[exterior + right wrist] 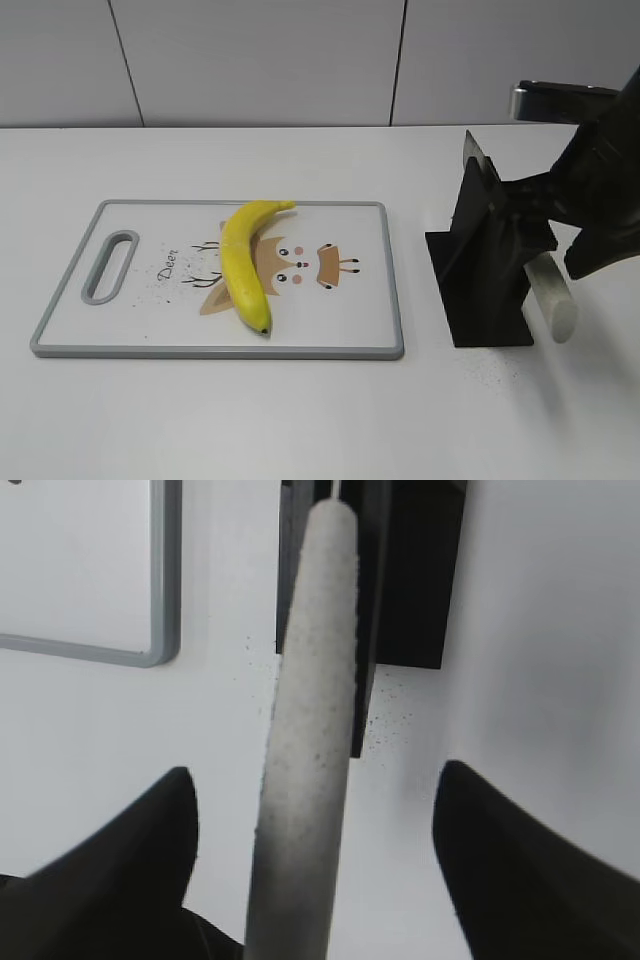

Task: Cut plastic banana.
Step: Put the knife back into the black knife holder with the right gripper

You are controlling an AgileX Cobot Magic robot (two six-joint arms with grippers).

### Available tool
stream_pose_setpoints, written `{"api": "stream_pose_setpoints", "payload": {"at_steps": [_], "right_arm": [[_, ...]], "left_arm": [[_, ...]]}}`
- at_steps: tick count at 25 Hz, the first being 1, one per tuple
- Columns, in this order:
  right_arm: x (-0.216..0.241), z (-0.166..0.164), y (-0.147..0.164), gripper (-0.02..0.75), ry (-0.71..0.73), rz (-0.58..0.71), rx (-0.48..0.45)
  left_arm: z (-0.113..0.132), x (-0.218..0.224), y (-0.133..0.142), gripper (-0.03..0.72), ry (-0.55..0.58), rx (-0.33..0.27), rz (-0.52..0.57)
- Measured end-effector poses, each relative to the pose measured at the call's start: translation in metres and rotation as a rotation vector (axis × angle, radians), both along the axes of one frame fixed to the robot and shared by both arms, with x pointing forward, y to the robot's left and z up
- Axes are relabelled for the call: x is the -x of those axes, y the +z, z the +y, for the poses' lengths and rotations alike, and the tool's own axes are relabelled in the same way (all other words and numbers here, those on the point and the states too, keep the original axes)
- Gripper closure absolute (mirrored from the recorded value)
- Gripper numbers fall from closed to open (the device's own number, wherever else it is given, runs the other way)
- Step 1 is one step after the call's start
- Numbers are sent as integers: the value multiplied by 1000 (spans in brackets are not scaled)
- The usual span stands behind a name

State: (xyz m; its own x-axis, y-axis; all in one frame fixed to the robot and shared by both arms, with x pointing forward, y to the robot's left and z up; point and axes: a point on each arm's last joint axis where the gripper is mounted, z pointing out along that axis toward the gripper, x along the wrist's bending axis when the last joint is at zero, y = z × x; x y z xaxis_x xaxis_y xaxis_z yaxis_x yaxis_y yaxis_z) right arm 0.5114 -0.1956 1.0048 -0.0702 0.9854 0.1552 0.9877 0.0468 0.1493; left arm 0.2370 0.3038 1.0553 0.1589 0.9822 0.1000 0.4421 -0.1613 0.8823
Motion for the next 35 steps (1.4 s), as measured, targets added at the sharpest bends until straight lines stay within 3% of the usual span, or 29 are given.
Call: {"api": "stream_pose_setpoints", "payload": {"at_steps": [3, 9, 16, 23, 35], "right_arm": [[0, 0, 0, 132, 13, -2, 1], [13, -1, 21, 122, 77, -34, -37], [65, -18, 69, 146, 167, -240, -79], [131, -42, 65, 146, 274, -485, -66], [217, -74, 41, 155, 287, -773, -66]], "left_arm": [[0, 0, 0, 153, 0, 0, -1], [0, 0, 0, 153, 0, 0, -2], [0, 0, 0, 153, 0, 0, -3], [0, 0, 0, 153, 0, 0, -3], [0, 0, 0, 153, 0, 0, -3]]}}
